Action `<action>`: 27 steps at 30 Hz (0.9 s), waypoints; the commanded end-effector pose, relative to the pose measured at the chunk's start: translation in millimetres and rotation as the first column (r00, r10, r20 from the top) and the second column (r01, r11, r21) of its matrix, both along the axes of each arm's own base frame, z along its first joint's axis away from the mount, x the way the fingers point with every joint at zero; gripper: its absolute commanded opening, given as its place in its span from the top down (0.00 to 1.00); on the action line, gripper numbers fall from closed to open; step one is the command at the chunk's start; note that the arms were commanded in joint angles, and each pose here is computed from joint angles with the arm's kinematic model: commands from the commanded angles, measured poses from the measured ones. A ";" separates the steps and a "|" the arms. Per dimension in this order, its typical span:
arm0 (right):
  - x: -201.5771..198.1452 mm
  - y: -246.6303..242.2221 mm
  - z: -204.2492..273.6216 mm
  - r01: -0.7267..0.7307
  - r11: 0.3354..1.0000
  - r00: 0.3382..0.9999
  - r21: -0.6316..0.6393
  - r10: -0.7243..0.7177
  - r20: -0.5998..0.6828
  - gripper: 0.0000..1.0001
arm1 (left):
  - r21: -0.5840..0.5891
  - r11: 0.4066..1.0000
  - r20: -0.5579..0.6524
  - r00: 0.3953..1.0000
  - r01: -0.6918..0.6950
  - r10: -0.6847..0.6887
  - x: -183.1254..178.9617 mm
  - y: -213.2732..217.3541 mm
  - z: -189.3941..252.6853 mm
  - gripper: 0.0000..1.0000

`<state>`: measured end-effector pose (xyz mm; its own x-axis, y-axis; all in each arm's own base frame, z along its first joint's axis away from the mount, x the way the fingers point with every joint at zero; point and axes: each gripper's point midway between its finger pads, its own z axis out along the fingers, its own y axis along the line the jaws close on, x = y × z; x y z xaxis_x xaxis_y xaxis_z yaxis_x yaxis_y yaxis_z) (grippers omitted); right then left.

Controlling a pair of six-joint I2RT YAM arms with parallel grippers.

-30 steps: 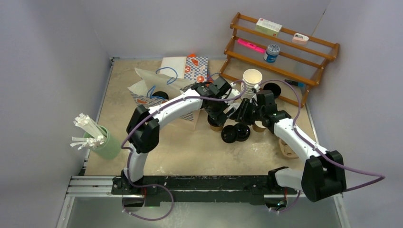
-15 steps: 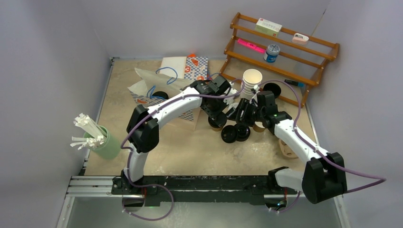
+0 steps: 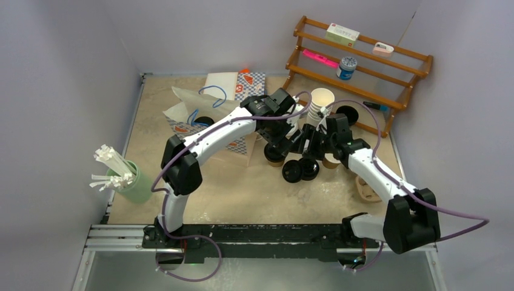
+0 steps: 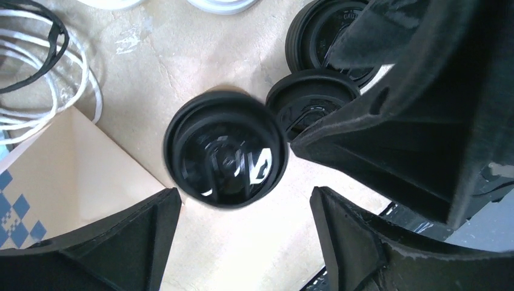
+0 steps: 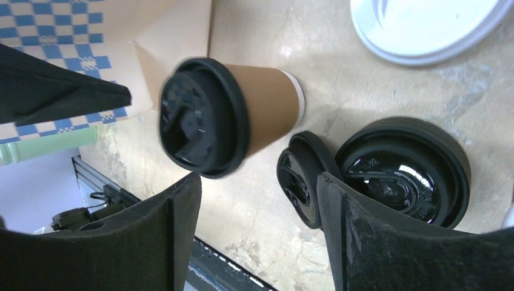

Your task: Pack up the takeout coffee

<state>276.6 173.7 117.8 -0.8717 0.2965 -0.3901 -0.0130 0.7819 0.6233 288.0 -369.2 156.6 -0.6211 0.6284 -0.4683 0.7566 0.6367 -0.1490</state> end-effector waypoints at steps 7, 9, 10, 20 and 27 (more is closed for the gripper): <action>21.7 -7.8 57.7 -0.057 0.993 0.964 -0.103 0.081 0.253 0.13 | -0.173 0.965 0.052 0.977 -0.195 0.207 -25.0 37.0 54.4 0.49; 25.0 -5.1 62.1 -0.069 0.991 0.958 -0.111 0.097 0.269 0.13 | -0.210 0.951 0.032 0.971 -0.227 0.239 -33.8 42.1 50.8 0.57; 26.7 -3.5 64.0 -0.077 0.990 0.955 -0.120 0.108 0.277 0.13 | -0.231 0.942 0.021 0.967 -0.242 0.254 -37.8 44.0 49.2 0.60; 44.0 22.9 66.8 -0.226 0.950 0.888 -0.217 0.293 0.354 0.19 | -0.405 0.845 -0.093 0.935 -0.349 0.342 -61.3 42.8 9.2 1.00; 50.8 45.9 59.3 -0.269 0.949 0.892 -0.164 0.310 0.328 0.24 | -0.455 0.760 -0.191 0.885 -0.464 0.425 -69.8 46.7 -21.3 1.00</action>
